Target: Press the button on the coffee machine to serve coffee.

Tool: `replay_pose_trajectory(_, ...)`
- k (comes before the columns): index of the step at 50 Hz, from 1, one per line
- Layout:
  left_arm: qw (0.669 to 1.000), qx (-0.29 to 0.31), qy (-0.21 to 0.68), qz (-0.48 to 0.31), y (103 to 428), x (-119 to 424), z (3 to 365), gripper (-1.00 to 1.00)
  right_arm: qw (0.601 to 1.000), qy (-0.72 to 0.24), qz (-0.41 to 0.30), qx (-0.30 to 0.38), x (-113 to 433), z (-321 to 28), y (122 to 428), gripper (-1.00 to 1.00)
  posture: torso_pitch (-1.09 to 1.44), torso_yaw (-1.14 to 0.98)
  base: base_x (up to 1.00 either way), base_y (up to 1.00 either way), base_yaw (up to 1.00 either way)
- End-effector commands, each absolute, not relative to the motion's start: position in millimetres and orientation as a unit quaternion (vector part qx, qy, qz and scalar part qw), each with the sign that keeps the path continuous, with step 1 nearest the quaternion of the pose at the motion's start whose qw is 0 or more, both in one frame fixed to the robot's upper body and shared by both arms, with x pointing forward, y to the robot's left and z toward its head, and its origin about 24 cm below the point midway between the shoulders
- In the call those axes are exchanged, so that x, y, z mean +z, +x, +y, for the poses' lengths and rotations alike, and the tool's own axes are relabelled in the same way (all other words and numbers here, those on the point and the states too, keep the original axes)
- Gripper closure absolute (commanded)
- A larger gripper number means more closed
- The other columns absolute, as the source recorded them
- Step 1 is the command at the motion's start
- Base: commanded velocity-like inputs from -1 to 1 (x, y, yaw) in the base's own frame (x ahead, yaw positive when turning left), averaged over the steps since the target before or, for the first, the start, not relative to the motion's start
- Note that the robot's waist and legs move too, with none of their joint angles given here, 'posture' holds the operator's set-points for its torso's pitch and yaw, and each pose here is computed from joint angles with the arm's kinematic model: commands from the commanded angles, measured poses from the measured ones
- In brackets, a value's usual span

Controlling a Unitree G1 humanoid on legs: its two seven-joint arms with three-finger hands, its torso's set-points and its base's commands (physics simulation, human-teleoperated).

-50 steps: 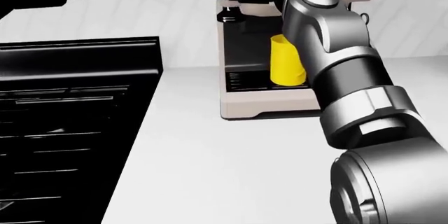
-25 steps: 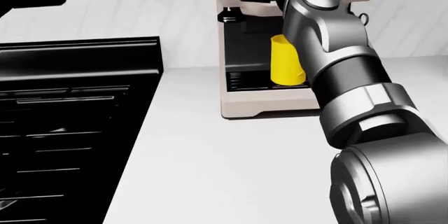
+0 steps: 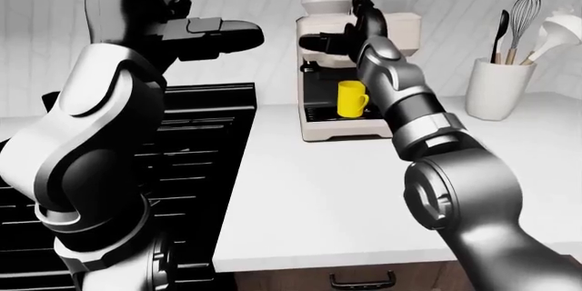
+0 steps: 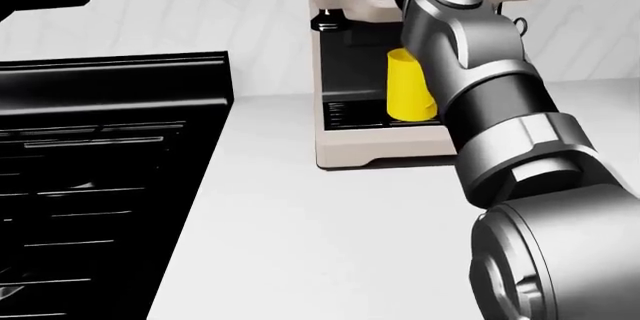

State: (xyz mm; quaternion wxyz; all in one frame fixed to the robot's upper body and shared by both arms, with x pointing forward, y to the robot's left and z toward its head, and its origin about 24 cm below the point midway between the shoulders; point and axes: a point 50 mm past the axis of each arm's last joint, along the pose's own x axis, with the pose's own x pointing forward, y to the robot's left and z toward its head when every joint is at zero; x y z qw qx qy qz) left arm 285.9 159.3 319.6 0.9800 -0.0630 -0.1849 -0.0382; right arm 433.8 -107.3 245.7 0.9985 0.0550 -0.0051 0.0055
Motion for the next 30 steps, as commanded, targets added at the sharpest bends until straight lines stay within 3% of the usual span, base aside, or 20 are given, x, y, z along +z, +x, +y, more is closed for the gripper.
replay_pose_trajectory(1, 0.974, -0.038, -0.066, -0.214, 281.2, 331.5, 160.2, -1.00, 0.997, 0.058, -0.059, 0.011, 275.4, -105.3, 431.8, -1.00, -0.55, 0.00, 0.00, 0.00, 0.00)
replay_pose_trajectory(30, 0.977, -0.045, -0.064, -0.201, 283.5, 329.2, 157.9, -1.00, 0.996, 0.062, -0.060, 0.005, 276.1, -107.4, 432.1, -1.00, -0.51, 0.00, 0.00, 0.00, 0.00)
